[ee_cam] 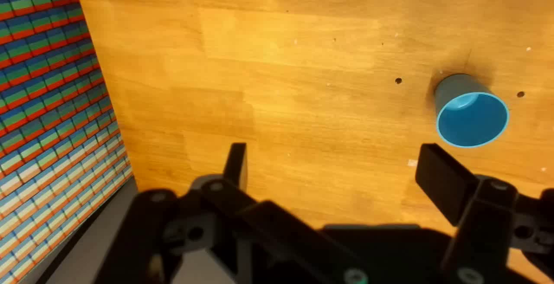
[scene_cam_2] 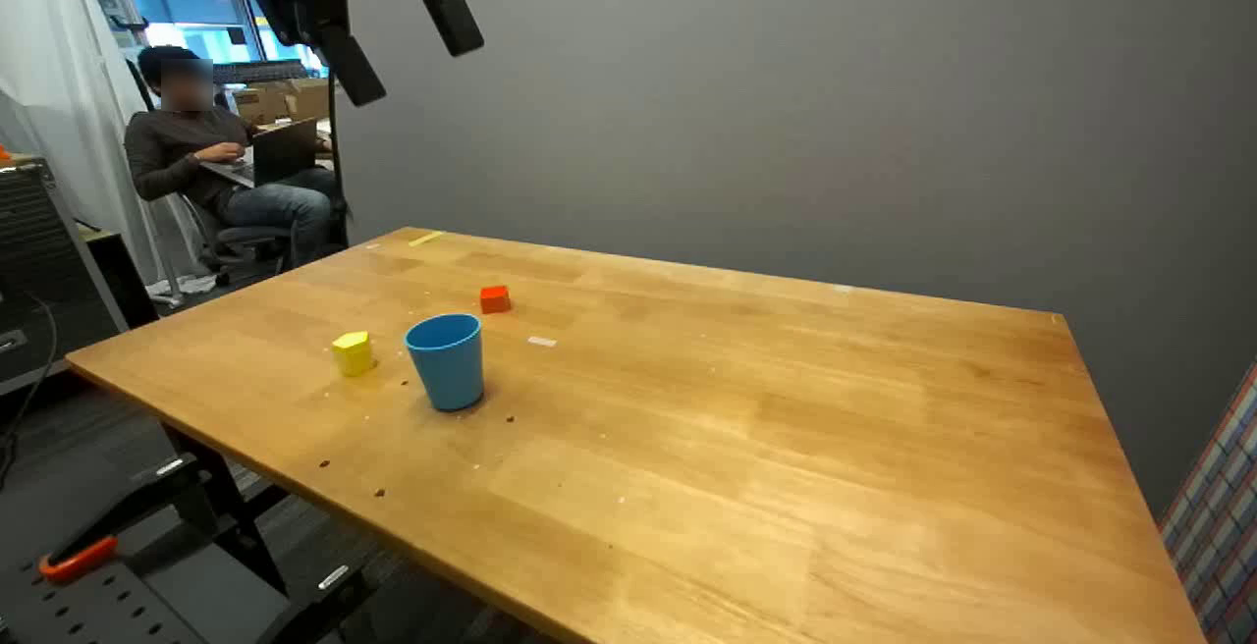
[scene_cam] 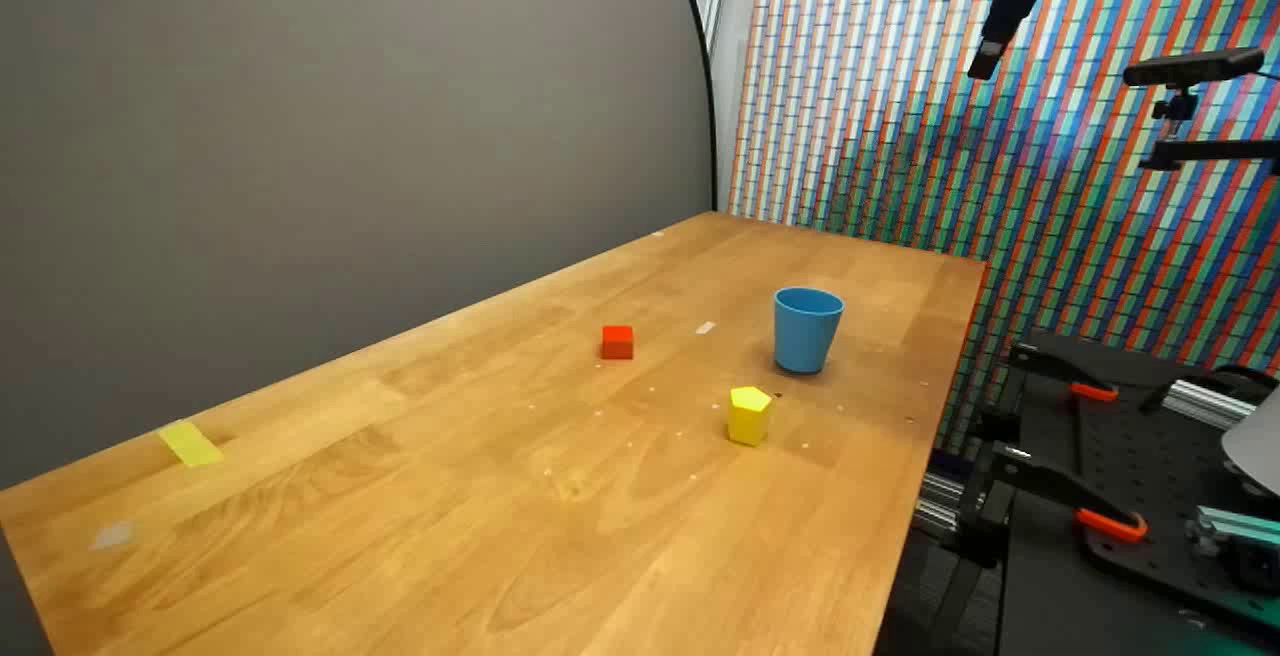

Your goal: Put the yellow block in the light blue cup

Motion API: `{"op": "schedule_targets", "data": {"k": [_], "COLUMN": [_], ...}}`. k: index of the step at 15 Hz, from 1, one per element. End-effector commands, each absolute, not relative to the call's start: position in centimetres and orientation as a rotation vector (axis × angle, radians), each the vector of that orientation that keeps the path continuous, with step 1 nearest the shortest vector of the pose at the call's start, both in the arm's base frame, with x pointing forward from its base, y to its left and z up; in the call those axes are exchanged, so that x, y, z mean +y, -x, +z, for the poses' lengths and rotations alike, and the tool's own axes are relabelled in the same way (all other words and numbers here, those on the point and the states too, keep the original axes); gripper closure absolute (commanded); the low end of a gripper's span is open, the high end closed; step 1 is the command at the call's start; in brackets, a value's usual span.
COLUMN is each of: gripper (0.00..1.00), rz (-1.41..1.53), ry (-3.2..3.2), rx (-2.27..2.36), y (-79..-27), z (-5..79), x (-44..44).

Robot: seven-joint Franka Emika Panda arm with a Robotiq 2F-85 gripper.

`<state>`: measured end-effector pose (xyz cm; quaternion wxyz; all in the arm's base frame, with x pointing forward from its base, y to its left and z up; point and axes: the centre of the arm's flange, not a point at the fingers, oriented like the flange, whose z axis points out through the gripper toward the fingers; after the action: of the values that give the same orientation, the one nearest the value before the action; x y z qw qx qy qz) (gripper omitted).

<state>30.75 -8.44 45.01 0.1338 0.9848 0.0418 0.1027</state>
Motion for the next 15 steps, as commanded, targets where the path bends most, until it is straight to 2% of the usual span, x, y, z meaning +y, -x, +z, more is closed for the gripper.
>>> {"op": "schedule_targets", "data": {"k": [1,9,15], "gripper": [0.0,0.0,0.0], "rz": [0.288,0.266,0.351], "ry": [-2.857,-2.863,-2.936], "rx": [0.122,0.124,0.275], "y": [-30.7,-30.7,-36.3], "z": [44.8,44.3,39.4], "x": [-8.4,-8.4,0.2]}}
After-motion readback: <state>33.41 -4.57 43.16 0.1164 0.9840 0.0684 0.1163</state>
